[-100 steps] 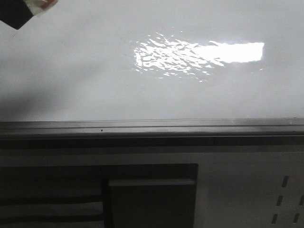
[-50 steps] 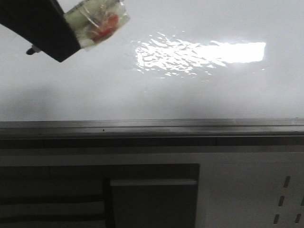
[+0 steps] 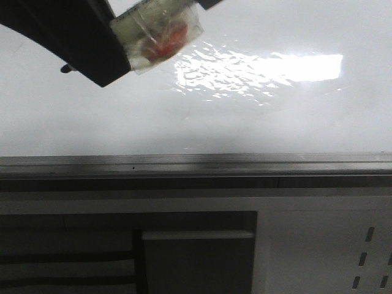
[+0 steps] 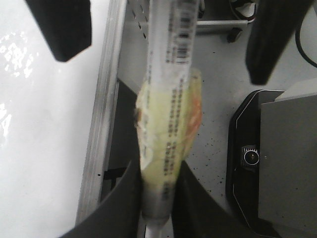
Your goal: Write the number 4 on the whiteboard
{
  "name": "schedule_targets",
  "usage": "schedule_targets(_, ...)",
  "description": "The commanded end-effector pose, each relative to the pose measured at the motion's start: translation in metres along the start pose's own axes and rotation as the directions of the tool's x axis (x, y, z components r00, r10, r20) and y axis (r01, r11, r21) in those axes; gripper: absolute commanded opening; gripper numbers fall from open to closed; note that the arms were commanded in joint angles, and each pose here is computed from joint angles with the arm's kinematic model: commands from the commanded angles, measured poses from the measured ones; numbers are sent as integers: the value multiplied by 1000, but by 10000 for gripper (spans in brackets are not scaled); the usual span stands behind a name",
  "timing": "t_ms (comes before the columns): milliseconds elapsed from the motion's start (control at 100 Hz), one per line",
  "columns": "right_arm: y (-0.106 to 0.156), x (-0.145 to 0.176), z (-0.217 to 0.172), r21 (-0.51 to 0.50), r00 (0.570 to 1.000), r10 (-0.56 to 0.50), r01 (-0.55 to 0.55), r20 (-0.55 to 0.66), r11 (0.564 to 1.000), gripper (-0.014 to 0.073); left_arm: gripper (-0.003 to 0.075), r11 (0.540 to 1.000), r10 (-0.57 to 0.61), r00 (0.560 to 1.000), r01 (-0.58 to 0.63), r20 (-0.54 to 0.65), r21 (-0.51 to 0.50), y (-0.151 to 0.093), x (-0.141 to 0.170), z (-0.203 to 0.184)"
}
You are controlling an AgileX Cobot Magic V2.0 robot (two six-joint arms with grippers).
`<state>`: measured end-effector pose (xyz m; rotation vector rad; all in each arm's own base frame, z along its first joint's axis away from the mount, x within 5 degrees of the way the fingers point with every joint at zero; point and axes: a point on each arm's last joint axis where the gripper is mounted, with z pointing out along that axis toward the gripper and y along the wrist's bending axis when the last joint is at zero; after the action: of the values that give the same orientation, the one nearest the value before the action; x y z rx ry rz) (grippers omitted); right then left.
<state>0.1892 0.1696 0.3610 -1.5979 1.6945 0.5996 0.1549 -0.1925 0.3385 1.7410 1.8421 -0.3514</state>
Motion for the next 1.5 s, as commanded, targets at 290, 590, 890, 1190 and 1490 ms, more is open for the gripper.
schedule_targets(290, 2, -13, -11, 21, 998, -22, 21, 64, 1000, 289, -20, 999, 12, 996, -7, 90, -52, 2, -13, -14)
schedule_targets(590, 2, -13, -9, 1, 998, -11, 10, 66, 1000, 289, -20, 999, 12, 996, -7, 91, -52, 2, -13, -14)
schedule_targets(890, 0, -11, -3, -19, 998, 5, -4, 59, 1000, 288, -20, 999, 12, 996, -7, 91, -52, 2, -13, -14)
schedule_targets(1190, 0, -11, -3, -25, 998, 5, -4, 57, 1000, 76, -20, 999, 12, 996, -7, 91, -52, 2, -13, -14)
schedule_targets(1490, 2, -11, -3, -42, 999, 6, -4, 52, 999, -46, 156, 999, 11, 996, -7, 88, -51, 2, -13, -15)
